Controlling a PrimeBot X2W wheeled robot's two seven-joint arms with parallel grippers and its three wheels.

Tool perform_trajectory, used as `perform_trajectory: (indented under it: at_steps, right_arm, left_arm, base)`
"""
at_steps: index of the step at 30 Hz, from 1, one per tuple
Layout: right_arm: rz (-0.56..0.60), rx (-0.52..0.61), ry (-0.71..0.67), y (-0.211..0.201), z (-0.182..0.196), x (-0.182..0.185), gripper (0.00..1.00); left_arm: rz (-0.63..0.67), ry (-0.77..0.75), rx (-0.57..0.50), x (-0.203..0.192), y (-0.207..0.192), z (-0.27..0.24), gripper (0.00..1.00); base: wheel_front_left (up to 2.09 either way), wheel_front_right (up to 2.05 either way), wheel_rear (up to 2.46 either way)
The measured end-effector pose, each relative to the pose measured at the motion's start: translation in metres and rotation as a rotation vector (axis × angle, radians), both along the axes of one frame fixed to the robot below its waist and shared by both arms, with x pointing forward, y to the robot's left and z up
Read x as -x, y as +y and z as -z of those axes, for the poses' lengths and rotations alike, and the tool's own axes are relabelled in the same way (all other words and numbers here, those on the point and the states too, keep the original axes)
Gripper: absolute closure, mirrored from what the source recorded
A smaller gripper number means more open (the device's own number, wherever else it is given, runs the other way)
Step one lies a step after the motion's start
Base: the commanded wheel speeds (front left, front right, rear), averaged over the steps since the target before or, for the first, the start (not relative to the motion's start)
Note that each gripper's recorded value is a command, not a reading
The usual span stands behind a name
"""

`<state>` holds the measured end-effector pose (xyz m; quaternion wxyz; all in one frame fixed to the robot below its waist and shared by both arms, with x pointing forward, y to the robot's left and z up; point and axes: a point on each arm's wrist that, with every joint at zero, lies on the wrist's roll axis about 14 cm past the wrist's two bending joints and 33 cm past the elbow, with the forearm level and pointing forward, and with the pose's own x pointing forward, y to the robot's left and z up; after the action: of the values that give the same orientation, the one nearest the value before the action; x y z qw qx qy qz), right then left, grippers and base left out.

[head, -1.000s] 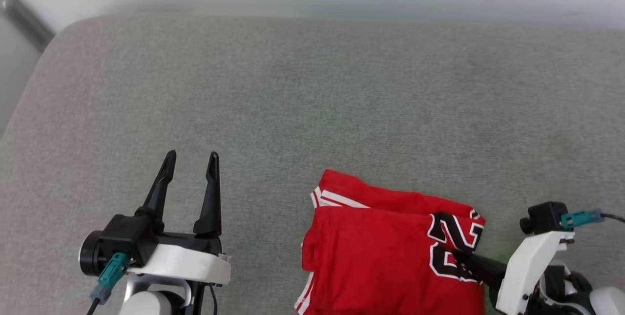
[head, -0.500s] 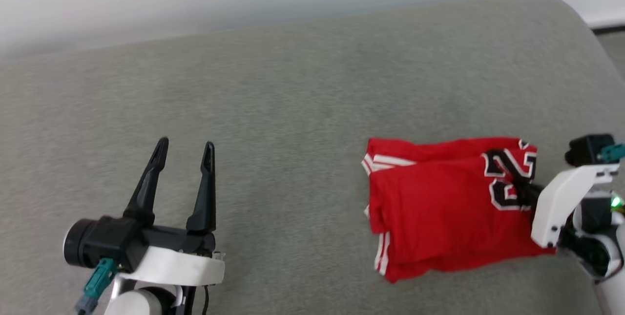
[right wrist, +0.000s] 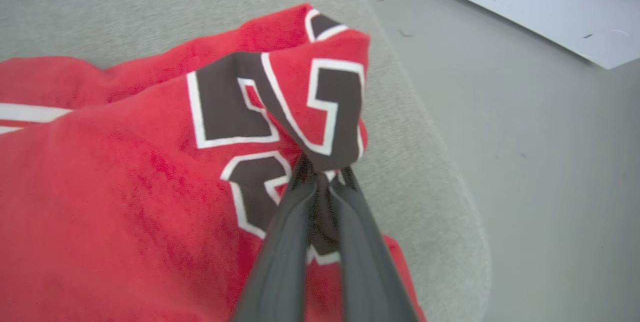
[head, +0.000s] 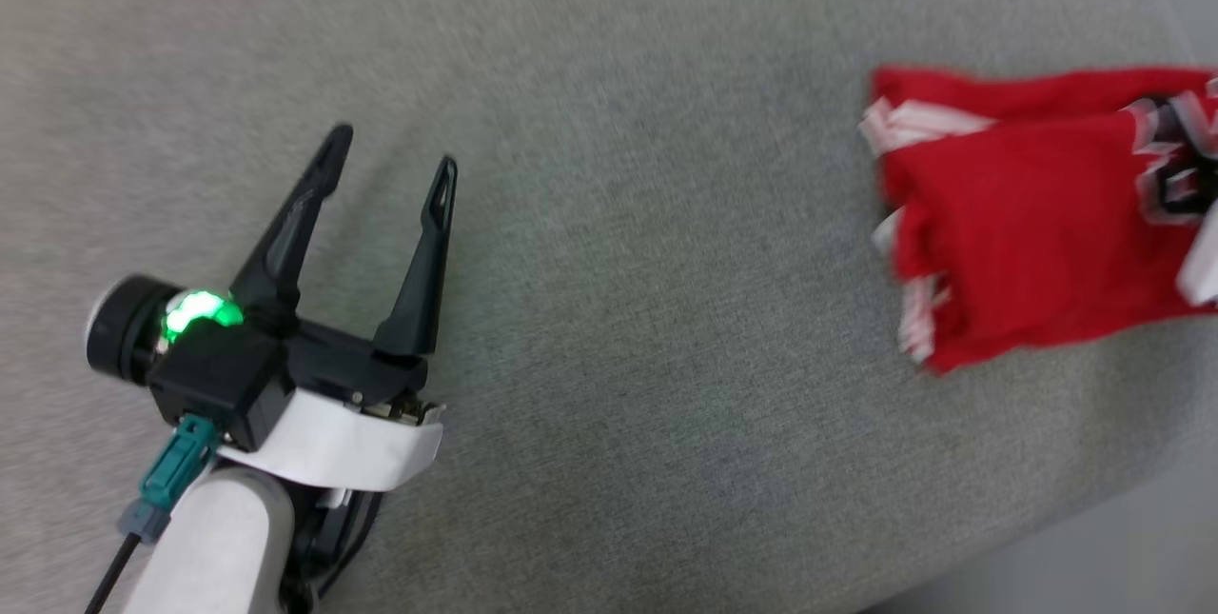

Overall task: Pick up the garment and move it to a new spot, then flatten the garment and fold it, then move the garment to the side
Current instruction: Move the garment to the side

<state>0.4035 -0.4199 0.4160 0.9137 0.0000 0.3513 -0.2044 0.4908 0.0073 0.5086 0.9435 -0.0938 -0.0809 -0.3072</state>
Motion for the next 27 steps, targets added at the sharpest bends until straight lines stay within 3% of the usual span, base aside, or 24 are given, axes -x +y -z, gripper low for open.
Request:
perform_trajectory:
  at_steps: [6,12,14,15,19,27]
  right_arm:
    - [0.120,0.160,-0.055,-0.060,-0.019,-0.011,1.00]
    - [0.134,0.185,-0.048,-0.060,0.008,-0.026,1.00]
    - [0.144,0.168,-0.044,-0.056,0.020,-0.027,0.53]
    - [0.144,0.168,-0.040,-0.055,0.024,-0.027,0.00]
    - [0.156,0.189,-0.065,-0.058,0.024,-0.023,0.00]
    - [0.137,0.265,-0.245,-0.062,-0.023,-0.029,0.00]
  left_arm:
    - [0.059,0.034,0.006,-0.018,-0.016,0.030,0.00]
    - [0.067,0.077,0.001,-0.027,-0.016,0.056,0.00]
    - [0.066,0.088,-0.003,-0.027,-0.015,0.061,0.00]
    - [0.066,0.091,-0.005,-0.027,-0.014,0.062,0.00]
    - [0.065,0.091,-0.010,-0.026,-0.013,0.062,0.00]
    - [0.050,0.062,0.013,-0.015,-0.014,0.039,0.00]
  base:
    - [0.00,0.00,0.00]
    - [0.00,0.00,0.00]
    - [0.00,0.00,0.00]
    - [0.00,0.00,0.00]
    - [0.00,0.00,0.00]
    - [0.00,0.00,0.00]
